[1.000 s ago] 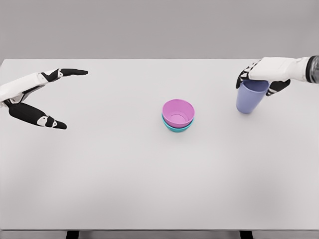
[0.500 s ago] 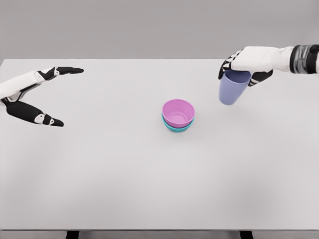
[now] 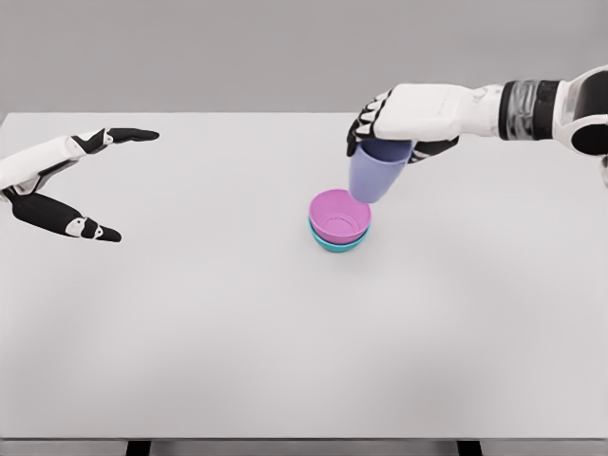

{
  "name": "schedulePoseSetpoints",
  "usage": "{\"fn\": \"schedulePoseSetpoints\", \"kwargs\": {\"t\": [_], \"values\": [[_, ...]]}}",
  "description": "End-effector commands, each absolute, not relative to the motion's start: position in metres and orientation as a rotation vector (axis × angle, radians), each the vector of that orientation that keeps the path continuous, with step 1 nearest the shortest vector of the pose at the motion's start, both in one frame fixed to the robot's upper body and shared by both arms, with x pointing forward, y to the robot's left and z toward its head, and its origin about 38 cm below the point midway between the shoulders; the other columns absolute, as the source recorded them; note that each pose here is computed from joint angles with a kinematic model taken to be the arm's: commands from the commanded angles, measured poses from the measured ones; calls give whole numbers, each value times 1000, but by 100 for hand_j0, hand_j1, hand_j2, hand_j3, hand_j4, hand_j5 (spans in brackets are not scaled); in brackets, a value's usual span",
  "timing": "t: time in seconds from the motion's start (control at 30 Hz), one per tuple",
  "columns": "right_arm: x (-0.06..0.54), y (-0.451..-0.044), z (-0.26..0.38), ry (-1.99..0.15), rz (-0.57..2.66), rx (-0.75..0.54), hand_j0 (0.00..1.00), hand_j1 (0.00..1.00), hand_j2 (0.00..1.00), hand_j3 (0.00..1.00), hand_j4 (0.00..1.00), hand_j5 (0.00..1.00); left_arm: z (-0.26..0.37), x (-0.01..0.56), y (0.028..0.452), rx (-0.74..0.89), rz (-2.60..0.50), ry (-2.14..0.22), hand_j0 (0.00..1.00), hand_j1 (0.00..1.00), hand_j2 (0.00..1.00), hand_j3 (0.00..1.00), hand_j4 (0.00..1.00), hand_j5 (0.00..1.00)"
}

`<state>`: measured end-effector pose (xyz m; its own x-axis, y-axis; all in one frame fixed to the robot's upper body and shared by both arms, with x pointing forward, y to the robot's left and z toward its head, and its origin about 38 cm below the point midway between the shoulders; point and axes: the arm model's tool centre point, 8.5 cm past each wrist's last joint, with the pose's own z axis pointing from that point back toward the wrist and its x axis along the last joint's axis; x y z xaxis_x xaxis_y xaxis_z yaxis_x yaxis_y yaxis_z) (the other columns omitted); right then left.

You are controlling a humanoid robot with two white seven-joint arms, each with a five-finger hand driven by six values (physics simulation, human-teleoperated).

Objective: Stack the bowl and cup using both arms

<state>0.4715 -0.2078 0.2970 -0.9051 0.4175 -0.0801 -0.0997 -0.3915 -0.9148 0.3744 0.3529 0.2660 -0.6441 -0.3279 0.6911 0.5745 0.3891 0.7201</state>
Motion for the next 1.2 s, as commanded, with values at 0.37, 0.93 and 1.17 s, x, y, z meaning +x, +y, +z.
{"fn": "schedulePoseSetpoints", "kwargs": {"t": [0.37, 0.93, 1.17], "values": [[458, -175, 279, -1534, 2417, -326, 69, 69, 69, 69, 69, 69, 267, 374, 353, -219, -1366, -1823, 100, 100, 100, 100, 100, 100], [456, -171, 275, -1525, 2433, -314, 100, 100, 100, 100, 100, 100, 266, 374, 351, -226, -1365, -1828, 100, 100, 100, 100, 100, 100], [459, -209, 335, -1652, 2305, -495, 100, 100, 100, 100, 100, 100, 267, 374, 349, -230, -1367, -1832, 100, 100, 100, 100, 100, 100]]}}
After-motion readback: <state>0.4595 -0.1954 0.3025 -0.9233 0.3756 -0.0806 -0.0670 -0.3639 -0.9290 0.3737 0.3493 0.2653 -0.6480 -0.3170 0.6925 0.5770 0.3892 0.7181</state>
